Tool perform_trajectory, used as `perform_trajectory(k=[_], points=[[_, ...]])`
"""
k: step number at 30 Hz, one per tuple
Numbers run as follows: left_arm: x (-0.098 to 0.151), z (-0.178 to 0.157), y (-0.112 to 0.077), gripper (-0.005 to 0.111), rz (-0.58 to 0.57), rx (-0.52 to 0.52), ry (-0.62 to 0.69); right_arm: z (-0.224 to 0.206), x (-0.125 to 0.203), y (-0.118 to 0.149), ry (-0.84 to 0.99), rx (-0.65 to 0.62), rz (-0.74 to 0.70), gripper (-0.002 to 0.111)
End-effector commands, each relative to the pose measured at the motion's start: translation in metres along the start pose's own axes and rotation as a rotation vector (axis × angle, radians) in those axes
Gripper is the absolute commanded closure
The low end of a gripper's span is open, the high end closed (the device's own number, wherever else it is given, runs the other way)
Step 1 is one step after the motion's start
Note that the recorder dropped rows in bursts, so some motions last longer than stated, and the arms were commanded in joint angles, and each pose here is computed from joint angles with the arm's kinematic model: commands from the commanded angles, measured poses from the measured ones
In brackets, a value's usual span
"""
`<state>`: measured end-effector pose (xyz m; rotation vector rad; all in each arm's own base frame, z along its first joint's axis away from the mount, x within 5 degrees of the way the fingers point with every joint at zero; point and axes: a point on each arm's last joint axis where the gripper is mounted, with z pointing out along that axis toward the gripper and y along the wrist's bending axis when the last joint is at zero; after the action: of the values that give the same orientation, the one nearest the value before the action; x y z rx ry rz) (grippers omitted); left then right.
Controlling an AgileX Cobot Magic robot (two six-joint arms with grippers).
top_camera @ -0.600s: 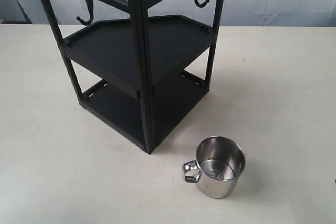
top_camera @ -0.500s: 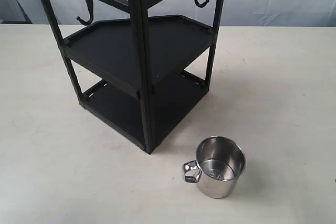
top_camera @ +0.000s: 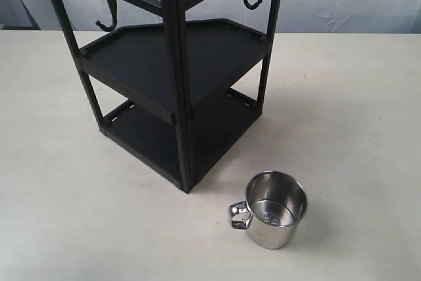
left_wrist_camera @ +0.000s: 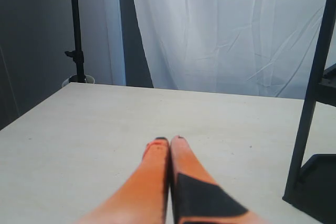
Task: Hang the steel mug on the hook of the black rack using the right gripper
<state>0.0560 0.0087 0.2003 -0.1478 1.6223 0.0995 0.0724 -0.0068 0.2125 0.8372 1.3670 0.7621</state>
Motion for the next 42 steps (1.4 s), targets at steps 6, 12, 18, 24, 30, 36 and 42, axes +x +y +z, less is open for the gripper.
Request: perform_trajectory(k=[6,12,18,24,30,36,42], points=[[-0.001,0.0,-0.001,0.105,-0.013,0.011,-0.016,-0.004,-0.024,0.055,-0.054,-0.214,-0.189,0.109],[-0.001,0.0,-0.001,0.105,-0.013,0.011,-0.016,0.025,-0.041,0.096,0.045,-0.123,-0.694,0.109],[-0.001,0.0,-0.001,0.105,-0.013,0.011,-0.016,0.085,-0.032,0.102,0.462,0.109,-1.134,0.109],[-0.001,0.0,-0.001,0.105,-0.012,0.013,-0.016,0.121,0.03,0.118,1.119,-0.034,-1.364,0.109],[-0.001,0.0,-0.002,0.105,-0.012,0.027,-0.016,0.113,0.09,0.13,1.429,-0.257,-1.505,0.109],[-0.001,0.0,-0.002,0.105,-0.011,0.031,-0.016,0.069,0.133,0.144,1.612,-0.485,-1.648,0.067],[-0.001,0.0,-0.002,0.105,-0.011,0.031,-0.016,0.063,0.145,0.123,1.559,-0.533,-1.748,0.051]])
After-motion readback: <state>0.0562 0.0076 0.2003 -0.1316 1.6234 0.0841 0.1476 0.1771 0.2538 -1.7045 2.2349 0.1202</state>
